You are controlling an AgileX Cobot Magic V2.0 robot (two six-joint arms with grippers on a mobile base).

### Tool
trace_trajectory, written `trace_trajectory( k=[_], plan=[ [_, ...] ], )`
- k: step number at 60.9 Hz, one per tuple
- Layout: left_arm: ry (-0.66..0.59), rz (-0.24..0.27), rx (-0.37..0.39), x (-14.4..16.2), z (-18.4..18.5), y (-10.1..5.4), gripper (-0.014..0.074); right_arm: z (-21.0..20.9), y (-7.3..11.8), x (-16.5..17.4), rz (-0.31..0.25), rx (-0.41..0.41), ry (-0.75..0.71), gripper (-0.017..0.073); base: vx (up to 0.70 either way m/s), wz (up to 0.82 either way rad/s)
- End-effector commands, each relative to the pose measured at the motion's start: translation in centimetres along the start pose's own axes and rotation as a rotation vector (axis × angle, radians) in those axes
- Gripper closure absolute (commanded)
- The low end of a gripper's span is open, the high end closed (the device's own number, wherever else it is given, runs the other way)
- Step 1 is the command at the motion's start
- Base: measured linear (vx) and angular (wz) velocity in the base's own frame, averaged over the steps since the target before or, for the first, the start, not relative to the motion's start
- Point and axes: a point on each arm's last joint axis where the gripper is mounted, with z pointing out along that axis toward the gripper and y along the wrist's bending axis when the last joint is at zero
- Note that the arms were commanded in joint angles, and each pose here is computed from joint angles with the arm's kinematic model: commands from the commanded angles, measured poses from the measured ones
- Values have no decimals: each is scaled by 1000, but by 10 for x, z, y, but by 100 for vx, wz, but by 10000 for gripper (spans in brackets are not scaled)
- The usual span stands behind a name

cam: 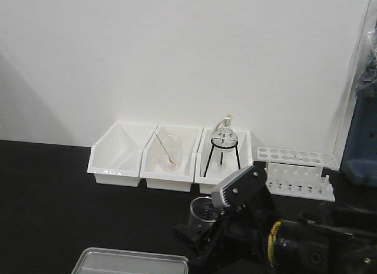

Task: Move beaker to silver tray on left bench
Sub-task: 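Lower the held beaker with the right gripper onto the silver tray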

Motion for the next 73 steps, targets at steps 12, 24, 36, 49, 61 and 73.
trace_trajectory(
  k=[12,24,36,49,61,73],
  plan=[
    [-65,-4,3,-1,2,0,592,47,-9,-5,-32,-98,-49,571,0,0],
    [-65,-4,3,-1,2,0,592,78,-12,13,-32,-183,-45,571,0,0],
    [-65,-4,3,-1,2,0,592,108,-9,33,-42,-217,1,571,0,0],
    [-65,-4,3,-1,2,0,592,124,-9,50,-41,-226,39,566,0,0],
    [-65,-4,3,-1,2,0,592,135,-11,75,-14,-231,96,561,0,0],
    [-65,-4,3,-1,2,0,592,141,-13,90,0,-225,136,552,0,0]
  ],
)
